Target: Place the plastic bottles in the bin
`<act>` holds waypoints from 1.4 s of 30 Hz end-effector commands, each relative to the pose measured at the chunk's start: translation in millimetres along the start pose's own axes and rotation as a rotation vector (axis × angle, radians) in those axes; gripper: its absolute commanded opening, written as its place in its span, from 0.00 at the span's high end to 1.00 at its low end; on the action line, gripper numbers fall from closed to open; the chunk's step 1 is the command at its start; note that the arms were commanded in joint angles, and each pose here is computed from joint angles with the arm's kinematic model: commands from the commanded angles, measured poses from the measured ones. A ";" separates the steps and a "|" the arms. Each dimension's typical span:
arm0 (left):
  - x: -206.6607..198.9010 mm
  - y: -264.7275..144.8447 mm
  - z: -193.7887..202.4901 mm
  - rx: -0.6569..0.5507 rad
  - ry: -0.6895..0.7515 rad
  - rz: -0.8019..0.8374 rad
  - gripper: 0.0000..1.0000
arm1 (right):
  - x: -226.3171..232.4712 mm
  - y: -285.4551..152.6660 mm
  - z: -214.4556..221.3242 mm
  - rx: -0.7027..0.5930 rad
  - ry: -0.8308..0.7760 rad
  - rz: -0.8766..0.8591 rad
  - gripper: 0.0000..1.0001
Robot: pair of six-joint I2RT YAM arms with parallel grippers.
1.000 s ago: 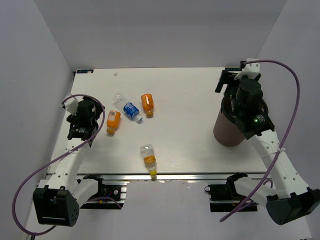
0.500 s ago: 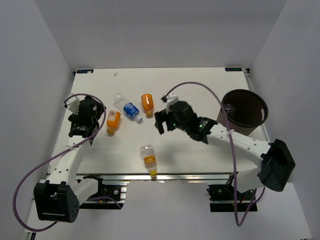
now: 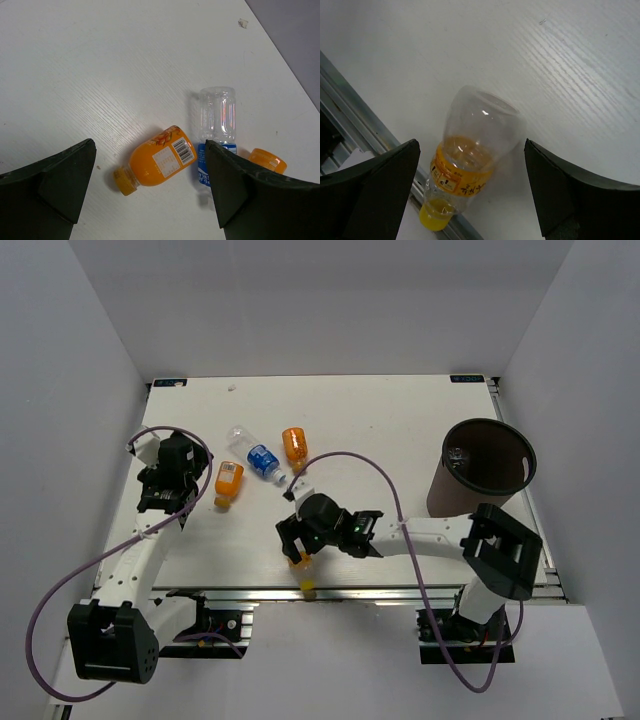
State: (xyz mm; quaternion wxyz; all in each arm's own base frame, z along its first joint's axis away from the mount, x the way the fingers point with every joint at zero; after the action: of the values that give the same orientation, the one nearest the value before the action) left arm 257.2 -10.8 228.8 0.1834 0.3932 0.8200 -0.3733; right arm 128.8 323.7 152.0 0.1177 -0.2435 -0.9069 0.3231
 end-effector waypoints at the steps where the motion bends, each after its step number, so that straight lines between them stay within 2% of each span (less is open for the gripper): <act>1: -9.8 -8.5 -11.2 -0.022 -0.028 0.040 0.02 | 10.5 13.3 -8.2 -0.060 0.028 0.022 0.11; 6: -7.5 -10.8 -14.0 -0.049 -0.045 0.026 0.02 | 9.5 32.8 1.3 0.040 0.022 0.067 0.12; 9: -6.1 -13.1 -15.2 -0.060 -0.057 0.030 0.02 | 10.5 38.7 5.3 0.085 0.017 0.061 0.18; 12: -4.9 -14.5 -16.7 -0.072 -0.062 0.032 0.02 | 10.6 39.7 3.3 0.086 0.016 0.064 0.29; 14: -4.9 -15.6 -17.3 -0.076 -0.063 0.033 0.02 | 10.1 38.4 1.7 0.083 0.017 0.073 0.41; 16: -4.9 -15.9 -18.0 -0.079 -0.063 0.030 0.02 | 7.2 33.4 -6.5 0.053 0.015 0.099 0.55; 18: -4.7 -15.9 -17.9 -0.077 -0.059 0.029 0.02 | 1.3 22.2 -22.3 -0.004 0.014 0.137 0.64; 19: -4.8 -15.6 -17.6 -0.076 -0.057 0.030 0.02 | -6.4 16.1 -34.0 -0.038 0.005 0.157 0.73; 20: -5.2 -15.5 -17.6 -0.074 -0.056 0.031 0.02 | -12.2 9.5 -42.4 -0.066 0.001 0.171 0.75; 23: -6.8 -15.3 -17.4 -0.063 -0.046 0.038 0.02 | -43.9 -25.4 -78.9 -0.196 0.018 0.270 0.76; 26: -6.4 -14.3 -16.0 -0.058 -0.037 0.044 0.02 | -85.2 -76.3 -113.3 -0.347 0.049 0.407 0.78; 27: -6.0 -13.4 -15.5 -0.059 -0.033 0.042 0.02 | -95.7 -105.0 -126.1 -0.433 0.062 0.465 0.79; 30: -6.9 -11.7 -15.2 -0.056 -0.023 0.036 0.02 | -130.4 -169.8 -143.8 -0.581 0.080 0.619 0.78; 33: -7.8 -8.7 -13.8 -0.045 -0.004 0.035 0.02 | -162.8 -227.1 -141.6 -0.664 0.090 0.792 0.78; 37: -9.4 -4.6 -10.3 -0.025 0.015 0.041 0.02 | -197.6 -286.3 -115.5 -0.687 0.190 1.090 0.78; 42: -11.9 0.8 -5.2 0.012 0.039 0.044 0.02 | -212.9 -308.9 -66.6 -0.608 0.306 1.305 0.73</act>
State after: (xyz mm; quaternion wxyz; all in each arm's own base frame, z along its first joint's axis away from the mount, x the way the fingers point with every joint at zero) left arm 258.7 -10.7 225.9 0.1669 0.4001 0.8217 -0.3700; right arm 223.8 61.5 411.5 -0.0598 -0.7506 -0.6579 -0.0158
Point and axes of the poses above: each gripper's point midway between its finger pads, its own y axis out along the fingers, its own x axis along the line the jaws close on, z = x × y, the point moved 10 cm from there along -y, back along the fingers, and after that the axes turned 14 degrees about -y, right-handed, at the moved point
